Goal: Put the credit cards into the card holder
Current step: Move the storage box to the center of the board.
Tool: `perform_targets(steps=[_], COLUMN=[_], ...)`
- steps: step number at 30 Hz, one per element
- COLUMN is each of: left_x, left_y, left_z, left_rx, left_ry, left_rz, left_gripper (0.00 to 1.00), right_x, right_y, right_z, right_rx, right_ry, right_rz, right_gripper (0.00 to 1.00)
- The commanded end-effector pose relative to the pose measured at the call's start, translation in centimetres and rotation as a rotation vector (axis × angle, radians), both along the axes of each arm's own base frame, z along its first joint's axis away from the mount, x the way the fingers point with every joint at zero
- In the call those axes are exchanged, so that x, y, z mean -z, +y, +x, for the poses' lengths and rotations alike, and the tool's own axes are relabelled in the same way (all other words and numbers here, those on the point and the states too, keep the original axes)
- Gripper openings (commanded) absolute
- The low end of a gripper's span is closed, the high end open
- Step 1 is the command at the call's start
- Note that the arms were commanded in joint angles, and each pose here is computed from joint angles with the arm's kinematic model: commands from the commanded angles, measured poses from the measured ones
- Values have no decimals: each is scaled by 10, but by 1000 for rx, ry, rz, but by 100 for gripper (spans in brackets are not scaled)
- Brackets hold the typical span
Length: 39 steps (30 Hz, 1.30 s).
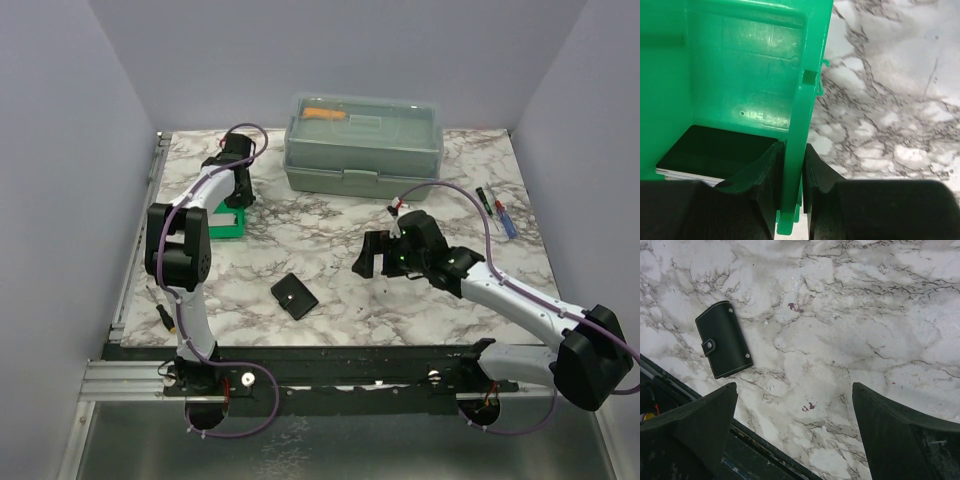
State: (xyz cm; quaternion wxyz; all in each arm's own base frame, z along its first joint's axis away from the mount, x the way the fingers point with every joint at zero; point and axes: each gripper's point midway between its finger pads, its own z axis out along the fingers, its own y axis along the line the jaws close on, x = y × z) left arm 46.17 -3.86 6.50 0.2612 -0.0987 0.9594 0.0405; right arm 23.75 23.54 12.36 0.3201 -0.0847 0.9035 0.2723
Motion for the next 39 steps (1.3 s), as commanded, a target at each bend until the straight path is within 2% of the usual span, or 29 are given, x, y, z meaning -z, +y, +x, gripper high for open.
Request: perform_targets(steps=[1,12,27,35,39], left_x=[-10,-3,-8,-12,-27], left_y=[-21,-53,-97,-103,-105], left_z=[-25,-73,-125,-144,-145], left_rx=[-3,110,353,421,425], left_ry=[14,86,92,74,29], left_rz=[-20,0,-14,-28,-49], left_gripper=[25,23,22,31,44], right_x=[4,8,13,22,30], right_y=[5,2,8,10,11], right_z=[-1,-4,0,-1,0], right_rx=[-12,-11,-30,-49,-44], right_ry=[18,18,27,42,41], right_rz=[22,15,13,4,-32], right_gripper=[100,100,100,100,100])
